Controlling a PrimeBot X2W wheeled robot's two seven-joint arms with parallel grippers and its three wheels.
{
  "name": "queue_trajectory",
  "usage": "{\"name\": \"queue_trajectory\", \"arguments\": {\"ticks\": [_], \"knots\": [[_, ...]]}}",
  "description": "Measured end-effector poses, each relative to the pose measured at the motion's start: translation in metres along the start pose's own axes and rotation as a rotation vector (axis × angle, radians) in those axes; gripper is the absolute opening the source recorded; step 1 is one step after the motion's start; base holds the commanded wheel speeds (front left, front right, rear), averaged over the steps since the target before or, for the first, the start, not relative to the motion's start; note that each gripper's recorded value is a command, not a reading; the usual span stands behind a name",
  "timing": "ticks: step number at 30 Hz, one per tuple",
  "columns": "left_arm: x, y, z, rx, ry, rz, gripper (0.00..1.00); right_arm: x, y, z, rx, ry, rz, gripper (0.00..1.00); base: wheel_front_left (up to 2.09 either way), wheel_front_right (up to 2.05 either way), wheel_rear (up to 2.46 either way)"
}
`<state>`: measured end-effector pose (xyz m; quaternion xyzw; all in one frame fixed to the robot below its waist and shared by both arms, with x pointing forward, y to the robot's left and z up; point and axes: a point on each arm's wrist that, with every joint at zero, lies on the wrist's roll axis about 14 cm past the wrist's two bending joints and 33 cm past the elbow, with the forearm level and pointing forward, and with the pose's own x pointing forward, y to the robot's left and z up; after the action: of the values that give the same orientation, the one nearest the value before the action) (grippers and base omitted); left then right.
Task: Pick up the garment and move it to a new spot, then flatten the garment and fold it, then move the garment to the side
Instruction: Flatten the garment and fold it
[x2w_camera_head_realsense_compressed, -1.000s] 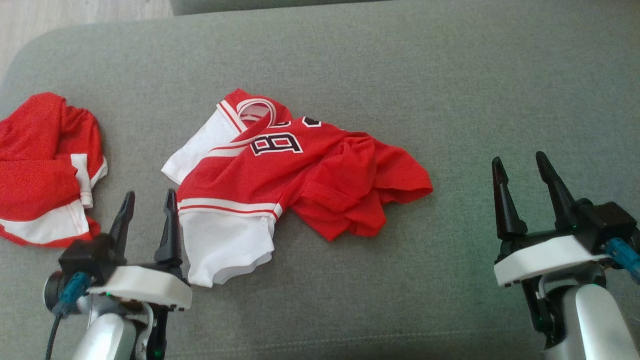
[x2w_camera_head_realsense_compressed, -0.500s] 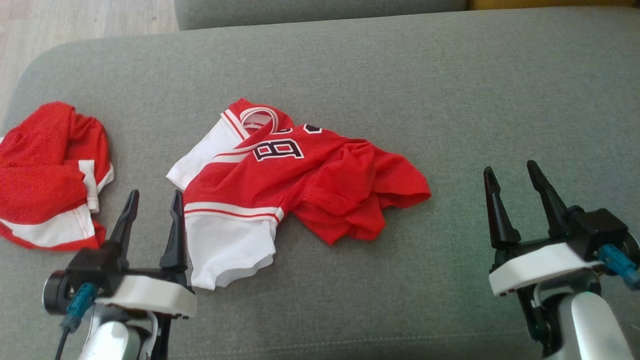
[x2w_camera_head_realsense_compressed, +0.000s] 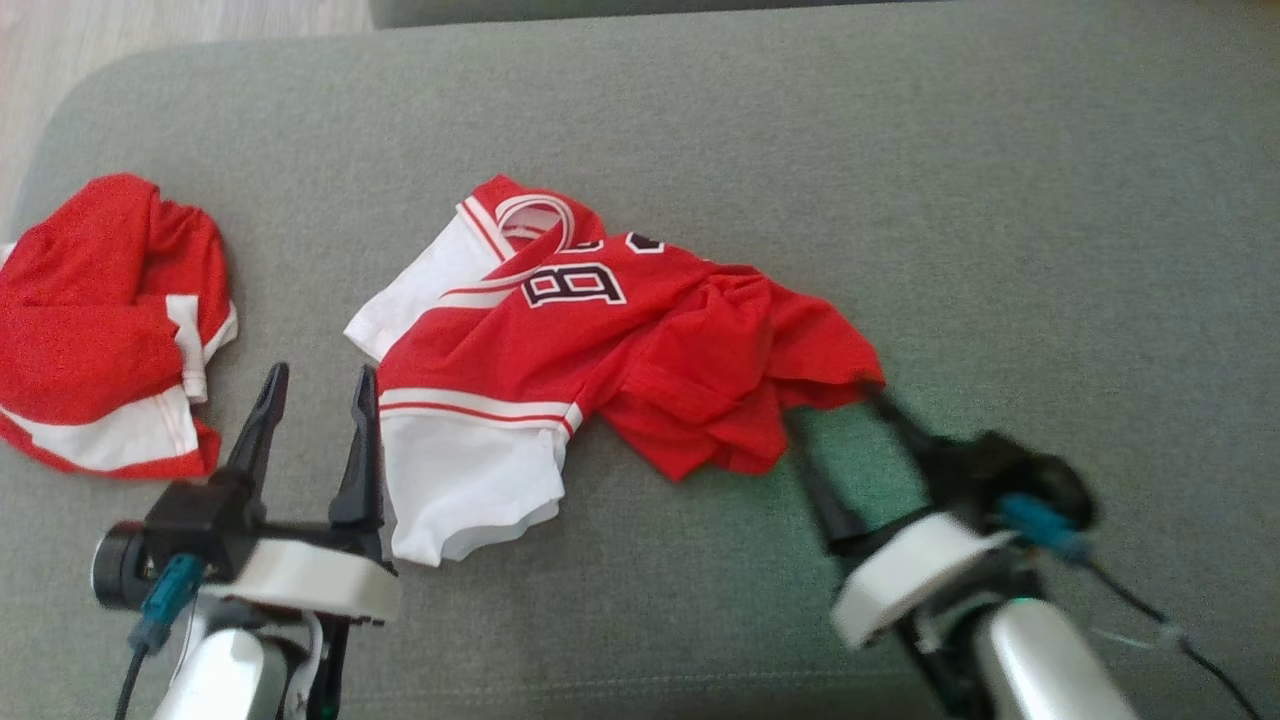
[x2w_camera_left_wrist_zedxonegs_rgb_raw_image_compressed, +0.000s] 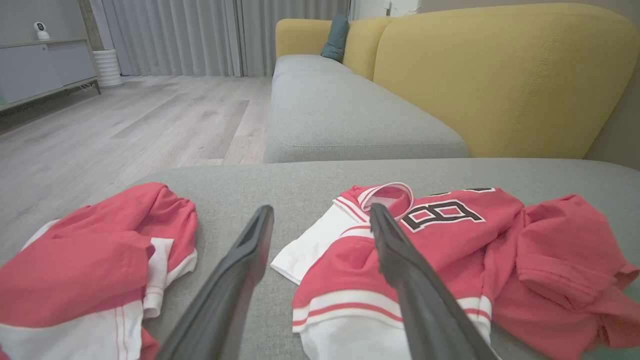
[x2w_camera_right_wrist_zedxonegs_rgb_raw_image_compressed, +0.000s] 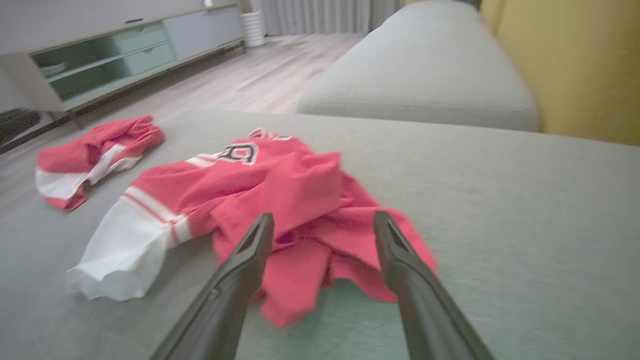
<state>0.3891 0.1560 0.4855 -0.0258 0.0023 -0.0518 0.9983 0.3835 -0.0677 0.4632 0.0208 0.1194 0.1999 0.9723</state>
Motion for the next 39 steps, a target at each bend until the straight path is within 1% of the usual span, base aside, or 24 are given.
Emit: {"name": "queue_trajectory", "arguments": {"ticks": [3, 6, 11, 15, 16, 17, 18, 20, 22, 26, 30, 31, 35, 36, 37, 39], "knots": [[0.005, 0.001, 0.001, 0.005, -0.007, 0.0, 1.0, 0.01, 0.038, -0.012, -0.009, 0.062, 0.134, 1.0, 0.0, 0.0, 0.0], [0.008, 0.002, 0.001, -0.001, -0.008, 0.002, 1.0, 0.021, 0.059, -0.017, -0.029, 0.095, 0.223, 1.0, 0.0, 0.0, 0.0], [0.013, 0.002, -0.003, -0.01, 0.001, 0.002, 1.0, 0.04, 0.07, -0.032, -0.097, 0.174, 0.305, 1.0, 0.0, 0.0, 0.0], [0.018, 0.002, -0.004, -0.017, 0.001, 0.005, 1.0, 0.055, 0.068, -0.04, -0.127, 0.214, 0.323, 1.0, 0.0, 0.0, 0.0], [0.018, 0.002, -0.005, -0.019, 0.002, 0.007, 1.0, 0.057, 0.067, -0.044, -0.14, 0.229, 0.328, 0.92, 0.0, 0.0, 0.0], [0.018, 0.002, -0.006, -0.021, 0.005, 0.007, 1.0, 0.058, 0.066, -0.047, -0.145, 0.242, 0.33, 0.48, 0.0, 0.0, 0.0], [0.017, 0.002, -0.007, -0.019, 0.008, 0.005, 1.0, 0.058, 0.065, -0.049, -0.138, 0.251, 0.33, 0.0, 0.0, 0.0, 0.0], [0.017, 0.002, -0.007, -0.017, 0.007, 0.008, 1.0, 0.058, 0.063, -0.05, -0.128, 0.254, 0.329, 0.0, 0.0, 0.0, 0.0], [0.018, 0.002, -0.006, -0.021, 0.004, 0.009, 1.0, 0.059, 0.061, -0.044, -0.116, 0.222, 0.322, 0.0, 0.0, 0.0, 0.0], [0.019, 0.001, -0.005, -0.022, -0.003, 0.013, 1.0, 0.064, 0.045, -0.015, -0.106, 0.107, 0.283, 0.0, 0.0, 0.0, 0.0], [0.021, -0.002, -0.004, -0.023, -0.006, 0.0, 1.0, 0.065, 0.013, 0.015, -0.143, 0.006, 0.202, 0.0, 0.0, 0.0, 0.0], [0.021, -0.002, -0.004, -0.023, -0.006, 0.0, 1.0, 0.065, 0.013, 0.015, -0.143, 0.006, 0.202, 0.0, 0.0, 0.0, 0.0], [0.022, -0.005, -0.002, -0.027, -0.013, -0.005, 1.0, 0.059, -0.027, 0.035, -0.18, -0.048, 0.093, 0.0, 0.0, 0.0, 0.0], [0.022, -0.006, -0.001, -0.033, -0.019, -0.007, 1.0, 0.054, -0.044, 0.038, -0.19, -0.054, 0.045, 0.0, 0.0, 0.0, 0.0], [0.023, -0.005, 0.0, -0.033, -0.021, -0.004, 1.0, 0.051, -0.052, 0.038, -0.189, -0.052, 0.021, 0.0, 0.0, 0.0, 0.0], [0.023, -0.005, 0.0, -0.033, -0.023, -0.002, 1.0, 0.043, -0.067, 0.027, -0.201, -0.002, -0.021, 0.0, 0.0, 0.0, 0.0]]}}
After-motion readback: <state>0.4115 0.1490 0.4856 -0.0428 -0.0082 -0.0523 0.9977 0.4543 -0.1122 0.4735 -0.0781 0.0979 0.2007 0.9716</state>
